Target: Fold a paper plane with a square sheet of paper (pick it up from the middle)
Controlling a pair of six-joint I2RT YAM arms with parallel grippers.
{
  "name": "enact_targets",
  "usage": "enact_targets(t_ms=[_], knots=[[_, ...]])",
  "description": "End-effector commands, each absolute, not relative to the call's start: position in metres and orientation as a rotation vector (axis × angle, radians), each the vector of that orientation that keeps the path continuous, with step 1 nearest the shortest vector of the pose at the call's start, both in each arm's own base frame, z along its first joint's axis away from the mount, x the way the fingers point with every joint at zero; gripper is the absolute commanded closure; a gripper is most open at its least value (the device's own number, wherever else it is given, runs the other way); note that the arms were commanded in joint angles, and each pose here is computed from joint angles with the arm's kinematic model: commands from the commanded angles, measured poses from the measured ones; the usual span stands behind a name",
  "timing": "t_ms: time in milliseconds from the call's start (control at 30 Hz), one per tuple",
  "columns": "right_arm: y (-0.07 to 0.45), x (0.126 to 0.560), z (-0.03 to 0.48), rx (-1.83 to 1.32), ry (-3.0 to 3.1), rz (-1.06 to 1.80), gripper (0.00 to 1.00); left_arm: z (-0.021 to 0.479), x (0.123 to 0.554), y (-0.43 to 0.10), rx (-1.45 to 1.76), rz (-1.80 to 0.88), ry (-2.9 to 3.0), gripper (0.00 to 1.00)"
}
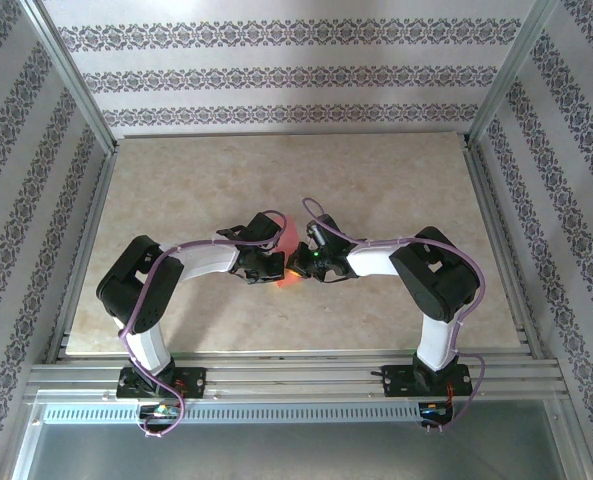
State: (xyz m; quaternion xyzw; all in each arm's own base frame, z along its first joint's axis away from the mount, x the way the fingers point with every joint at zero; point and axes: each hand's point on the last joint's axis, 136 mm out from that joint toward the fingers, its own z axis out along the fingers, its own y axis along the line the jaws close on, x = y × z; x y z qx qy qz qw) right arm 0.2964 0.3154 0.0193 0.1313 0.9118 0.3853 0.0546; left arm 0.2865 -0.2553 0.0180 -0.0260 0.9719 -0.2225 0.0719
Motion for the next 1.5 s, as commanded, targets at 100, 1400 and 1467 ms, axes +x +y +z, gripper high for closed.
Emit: enact_targets(t_ms=[100, 1400, 1467], knots=[[0.329, 0.305, 0.037, 0.319, 2.690, 1.268, 0.94, -0.002, 0.266, -0.242, -0.069, -0.571, 3.013, 1.00], [0.306, 0.325, 0.030, 0.355, 2.746, 1.093, 0.95, -0.005, 0.263, -0.239, -0.064, -0.555, 3.029, 1.00], [0.309, 0.325, 0.025, 0.365, 2.757, 1.103, 0.95, -0.004, 0.263, -0.239, -0.066, -0.557, 3.027, 1.00]])
